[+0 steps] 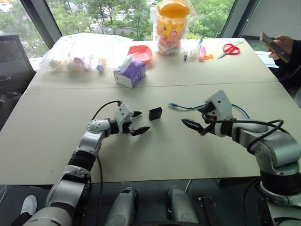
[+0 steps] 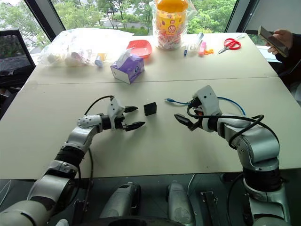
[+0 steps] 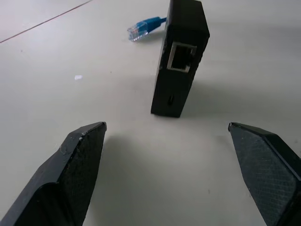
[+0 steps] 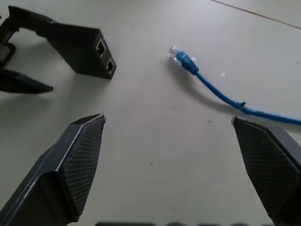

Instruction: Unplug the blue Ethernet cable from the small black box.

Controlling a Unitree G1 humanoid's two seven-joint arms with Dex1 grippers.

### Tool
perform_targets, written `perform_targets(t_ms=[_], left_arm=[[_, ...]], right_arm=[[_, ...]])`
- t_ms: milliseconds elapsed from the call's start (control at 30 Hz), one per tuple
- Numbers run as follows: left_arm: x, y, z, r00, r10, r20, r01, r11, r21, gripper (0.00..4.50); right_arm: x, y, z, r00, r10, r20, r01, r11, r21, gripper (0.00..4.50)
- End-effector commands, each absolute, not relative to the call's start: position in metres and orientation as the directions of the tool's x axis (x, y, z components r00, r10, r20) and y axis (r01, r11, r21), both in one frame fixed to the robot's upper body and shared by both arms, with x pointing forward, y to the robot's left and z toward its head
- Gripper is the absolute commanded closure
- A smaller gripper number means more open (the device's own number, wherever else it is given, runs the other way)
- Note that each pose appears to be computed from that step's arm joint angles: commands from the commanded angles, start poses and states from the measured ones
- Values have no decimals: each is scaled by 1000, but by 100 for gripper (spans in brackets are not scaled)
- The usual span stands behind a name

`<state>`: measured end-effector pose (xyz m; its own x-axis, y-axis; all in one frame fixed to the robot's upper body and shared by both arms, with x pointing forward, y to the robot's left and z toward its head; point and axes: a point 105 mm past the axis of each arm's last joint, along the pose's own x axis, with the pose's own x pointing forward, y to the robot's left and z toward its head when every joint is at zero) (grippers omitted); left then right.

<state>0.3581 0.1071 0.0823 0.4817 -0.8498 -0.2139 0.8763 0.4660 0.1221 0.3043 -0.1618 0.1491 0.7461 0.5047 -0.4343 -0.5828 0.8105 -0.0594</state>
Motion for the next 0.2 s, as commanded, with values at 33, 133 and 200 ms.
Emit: perform_targets(t_ms=[33,133,200], left_arm=[[351,134,94,491,-840,-230,870,486,81,3],[343,152,106,481,-839,-254,872,486,47,3],[337,161,117,472,-841,-263,874,485,18,3]], right_arm=[[287,-155,157,708,566,-422,-649,757,-74,0],[276,-154,156,677,597,-430,-681,730,-60,0],[272,-154,158,673,610,-419,-692,719,-66,0]])
